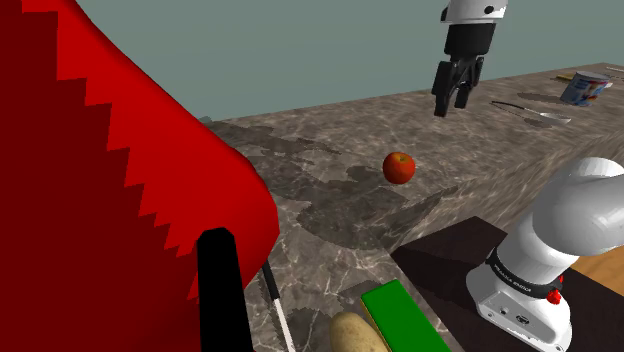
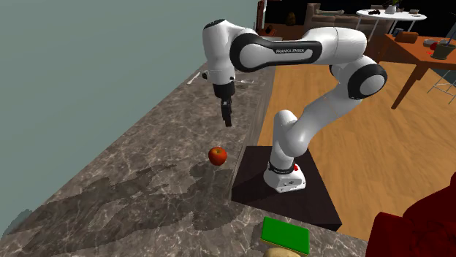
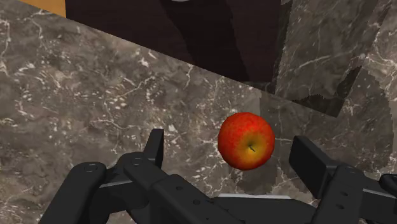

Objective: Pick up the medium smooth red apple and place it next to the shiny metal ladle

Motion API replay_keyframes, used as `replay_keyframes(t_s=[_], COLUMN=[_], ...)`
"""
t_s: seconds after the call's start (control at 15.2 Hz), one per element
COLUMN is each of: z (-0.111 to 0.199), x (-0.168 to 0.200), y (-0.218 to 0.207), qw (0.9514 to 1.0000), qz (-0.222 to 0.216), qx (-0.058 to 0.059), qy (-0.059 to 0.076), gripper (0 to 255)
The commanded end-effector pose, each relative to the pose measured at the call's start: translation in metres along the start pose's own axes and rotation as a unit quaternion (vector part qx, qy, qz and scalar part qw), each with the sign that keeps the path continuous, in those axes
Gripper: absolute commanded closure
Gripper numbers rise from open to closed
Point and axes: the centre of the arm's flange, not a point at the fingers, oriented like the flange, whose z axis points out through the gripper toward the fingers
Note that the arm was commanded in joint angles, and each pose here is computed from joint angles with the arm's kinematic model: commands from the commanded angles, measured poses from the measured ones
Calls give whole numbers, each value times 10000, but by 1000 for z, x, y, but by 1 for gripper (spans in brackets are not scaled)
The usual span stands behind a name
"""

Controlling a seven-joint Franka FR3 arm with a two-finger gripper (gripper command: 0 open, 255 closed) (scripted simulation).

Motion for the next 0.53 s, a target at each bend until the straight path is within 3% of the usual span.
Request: replay_keyframes(t_s=[0.0,0.2,0.46], z=[0,30,73], x=[0,26,54], y=[0,-24,-58], qw=[10000,9986,9921], qz=[0,-451,-1050], qx=[0,-197,-458], qy=[0,-218,-508], gripper=[0,0,0])
